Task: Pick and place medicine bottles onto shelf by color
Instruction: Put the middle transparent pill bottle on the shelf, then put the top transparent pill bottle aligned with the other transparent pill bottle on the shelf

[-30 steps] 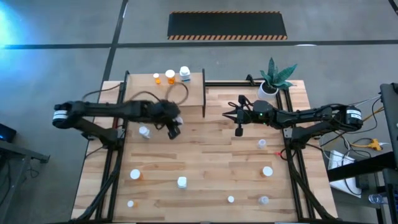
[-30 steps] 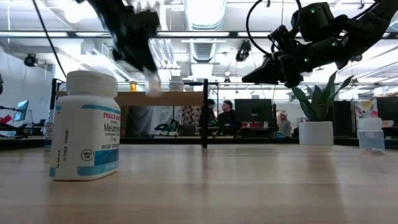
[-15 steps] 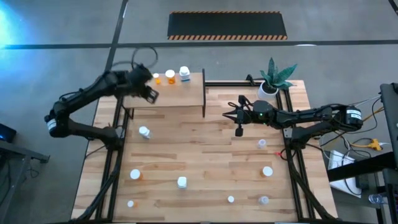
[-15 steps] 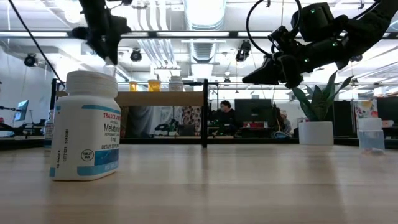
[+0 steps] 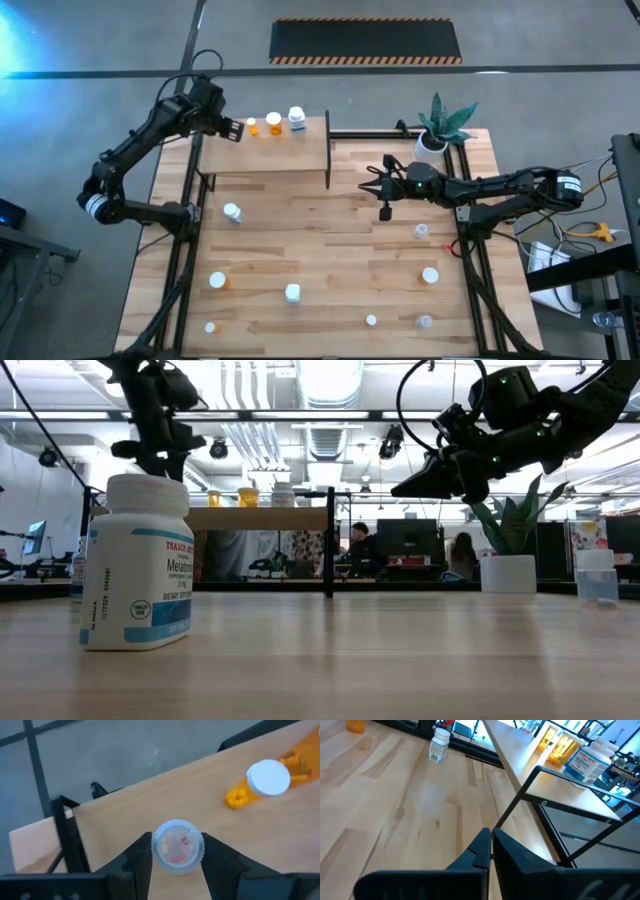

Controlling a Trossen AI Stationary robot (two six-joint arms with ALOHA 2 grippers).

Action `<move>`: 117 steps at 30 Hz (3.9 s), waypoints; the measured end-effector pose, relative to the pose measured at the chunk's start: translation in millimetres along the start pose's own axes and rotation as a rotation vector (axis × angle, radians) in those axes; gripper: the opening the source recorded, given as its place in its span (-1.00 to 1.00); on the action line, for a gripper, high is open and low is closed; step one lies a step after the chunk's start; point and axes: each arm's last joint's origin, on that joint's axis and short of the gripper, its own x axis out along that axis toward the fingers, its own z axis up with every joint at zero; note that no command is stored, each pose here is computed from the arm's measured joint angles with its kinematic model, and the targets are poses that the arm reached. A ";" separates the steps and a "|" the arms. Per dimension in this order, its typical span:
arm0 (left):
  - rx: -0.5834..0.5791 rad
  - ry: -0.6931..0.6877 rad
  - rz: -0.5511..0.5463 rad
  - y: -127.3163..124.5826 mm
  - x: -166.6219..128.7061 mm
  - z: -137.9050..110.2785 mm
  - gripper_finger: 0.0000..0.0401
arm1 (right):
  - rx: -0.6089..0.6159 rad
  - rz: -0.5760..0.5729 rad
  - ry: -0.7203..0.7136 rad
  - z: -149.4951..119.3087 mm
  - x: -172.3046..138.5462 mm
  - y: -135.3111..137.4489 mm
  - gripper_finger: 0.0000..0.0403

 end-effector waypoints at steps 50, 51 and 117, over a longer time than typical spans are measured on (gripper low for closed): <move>0.035 -0.139 -0.007 7.8 -43.7 -0.3 0.08 | -0.001 0.002 0.005 -1.3 -0.4 0.7 -0.96; 0.037 -0.145 -0.010 8.7 -49.8 -2.8 0.08 | -0.001 0.002 0.004 -1.3 -0.4 0.6 -0.96; 0.650 -0.844 -1.138 -236.8 39.9 -181.6 -0.98 | 0.785 -0.156 1.141 44.2 -99.5 53.0 0.21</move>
